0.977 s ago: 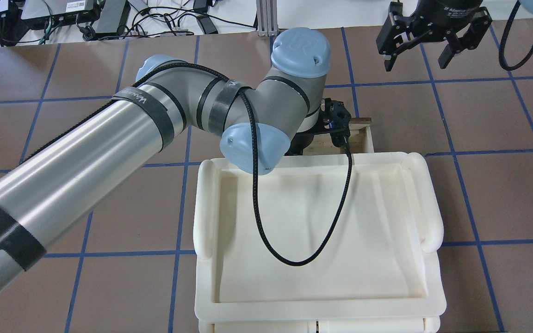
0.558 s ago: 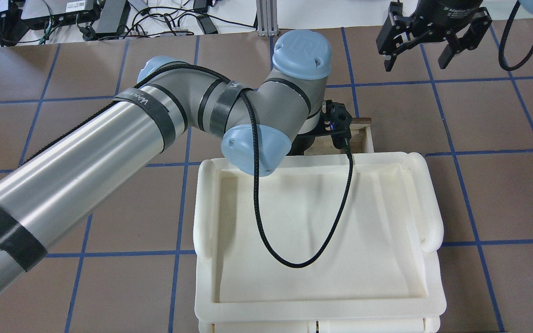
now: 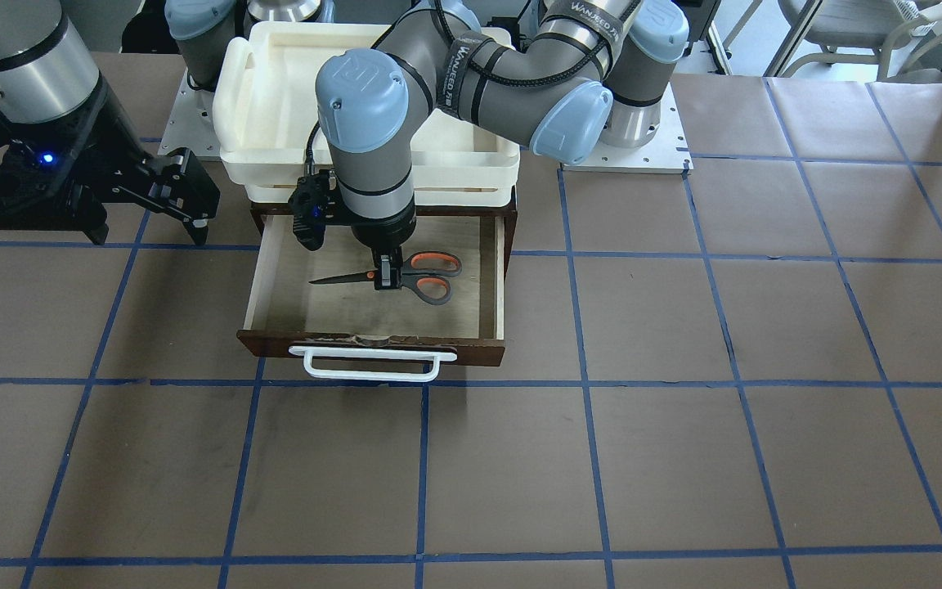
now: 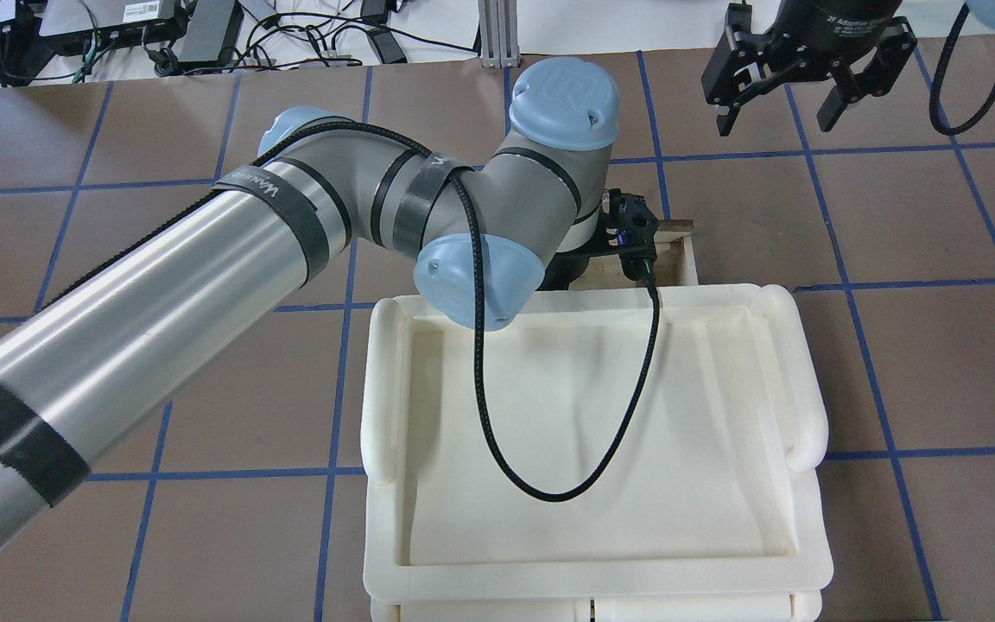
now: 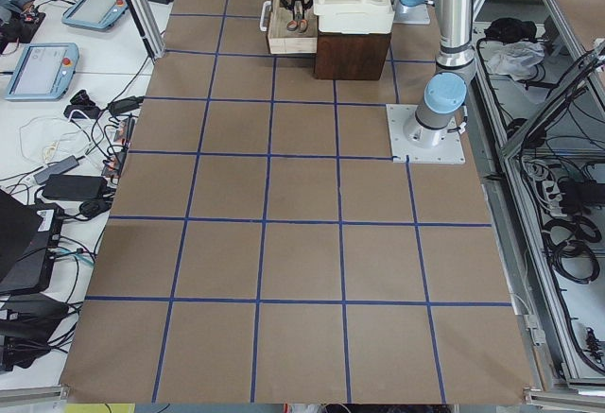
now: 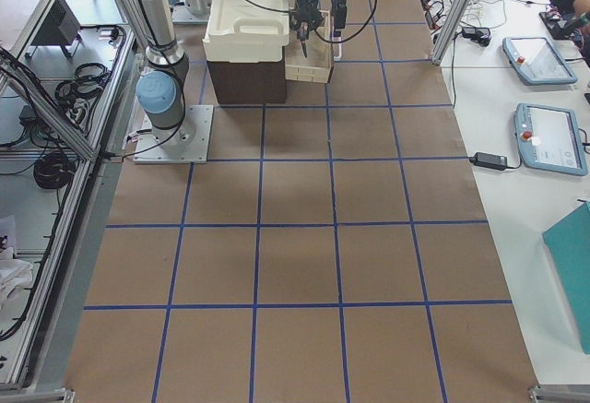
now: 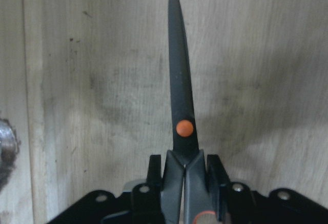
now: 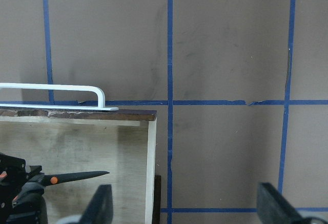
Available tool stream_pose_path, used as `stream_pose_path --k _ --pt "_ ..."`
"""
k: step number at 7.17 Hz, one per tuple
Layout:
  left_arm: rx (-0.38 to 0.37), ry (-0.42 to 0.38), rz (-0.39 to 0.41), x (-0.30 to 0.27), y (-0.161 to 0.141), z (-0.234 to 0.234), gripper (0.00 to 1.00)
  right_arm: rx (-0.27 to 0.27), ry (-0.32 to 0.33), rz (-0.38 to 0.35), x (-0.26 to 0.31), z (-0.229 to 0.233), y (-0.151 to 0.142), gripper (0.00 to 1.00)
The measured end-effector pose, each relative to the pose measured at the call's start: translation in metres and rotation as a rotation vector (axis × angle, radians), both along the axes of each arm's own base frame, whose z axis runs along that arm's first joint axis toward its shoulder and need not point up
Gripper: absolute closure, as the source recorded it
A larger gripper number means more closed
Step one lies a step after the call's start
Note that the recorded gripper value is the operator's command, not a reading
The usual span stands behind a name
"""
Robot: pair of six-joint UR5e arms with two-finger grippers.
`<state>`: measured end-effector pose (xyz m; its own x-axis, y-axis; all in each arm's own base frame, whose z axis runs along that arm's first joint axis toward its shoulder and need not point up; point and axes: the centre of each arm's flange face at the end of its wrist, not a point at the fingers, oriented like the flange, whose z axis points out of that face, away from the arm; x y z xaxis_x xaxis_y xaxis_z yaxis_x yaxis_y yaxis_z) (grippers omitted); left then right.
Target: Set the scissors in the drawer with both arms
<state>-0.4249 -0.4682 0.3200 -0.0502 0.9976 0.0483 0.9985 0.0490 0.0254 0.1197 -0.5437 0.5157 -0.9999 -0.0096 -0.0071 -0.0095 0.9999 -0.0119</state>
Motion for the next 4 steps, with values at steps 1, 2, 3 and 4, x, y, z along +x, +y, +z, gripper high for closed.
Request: stream_pose_path --k 1,2,3,4 --pt "-0.006 0.003 0.000 -0.0005 -0.0008 0.0002 0.40 0.002 -0.002 0.000 0.0003 -0.0018 0.0001 0.00" --pt "-0.014 0.009 0.000 -0.0011 -0.0018 0.0005 0.39 0.002 -0.004 0.000 0.0006 -0.0028 0.0001 0.00" --pt "-0.022 0.013 0.001 -0.0016 -0.0026 0.0005 0.39 0.002 -0.003 0.000 0.0004 -0.0032 0.0000 0.00" --pt "-0.032 0.019 0.001 -0.0021 -0.0036 0.0013 0.39 0.001 -0.002 0.000 0.0000 -0.0030 -0.0001 0.00"
